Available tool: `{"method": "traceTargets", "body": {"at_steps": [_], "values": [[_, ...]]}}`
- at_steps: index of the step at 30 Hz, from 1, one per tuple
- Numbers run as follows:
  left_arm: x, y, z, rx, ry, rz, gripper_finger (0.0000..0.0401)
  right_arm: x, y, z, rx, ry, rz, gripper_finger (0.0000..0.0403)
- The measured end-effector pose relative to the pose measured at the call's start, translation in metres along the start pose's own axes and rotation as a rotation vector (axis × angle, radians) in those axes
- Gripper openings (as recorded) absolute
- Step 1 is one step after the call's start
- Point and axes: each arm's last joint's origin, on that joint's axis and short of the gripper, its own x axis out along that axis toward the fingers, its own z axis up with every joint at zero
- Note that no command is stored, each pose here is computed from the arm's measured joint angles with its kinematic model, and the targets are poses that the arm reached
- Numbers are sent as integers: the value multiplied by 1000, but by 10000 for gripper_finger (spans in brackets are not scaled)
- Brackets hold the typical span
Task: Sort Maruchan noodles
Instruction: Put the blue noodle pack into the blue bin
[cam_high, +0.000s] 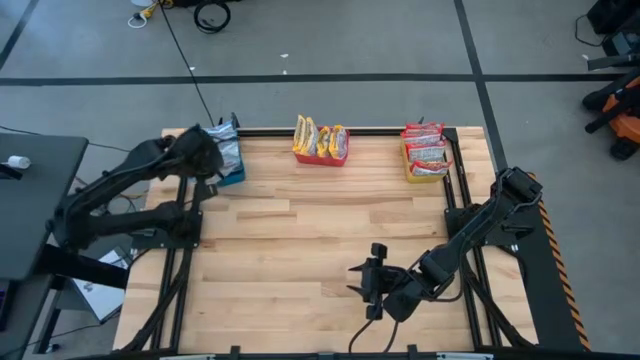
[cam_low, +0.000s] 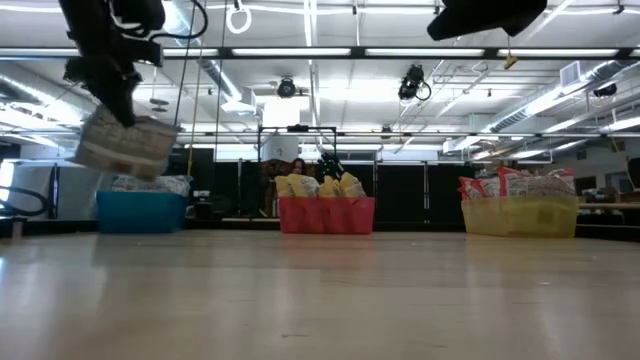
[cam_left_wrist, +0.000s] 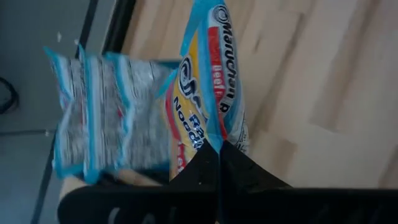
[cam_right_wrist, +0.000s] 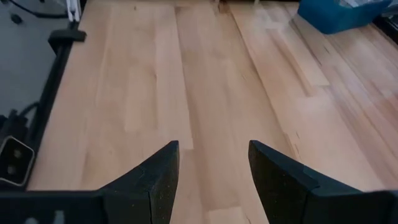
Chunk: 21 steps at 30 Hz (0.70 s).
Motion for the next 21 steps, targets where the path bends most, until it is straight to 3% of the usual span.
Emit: {"method": "traceTargets", "body": {"at_steps": [4, 10, 21], "values": [[15, 15, 4, 20, -19, -6, 1, 0, 1, 1, 21, -12, 7, 199], [38, 35, 6, 5, -43, -112, 1, 0, 1, 1, 41, -8, 14, 199], [53, 46, 7, -70, -208, -392, 1, 1, -1, 2, 11, -5, 6, 199]]}}
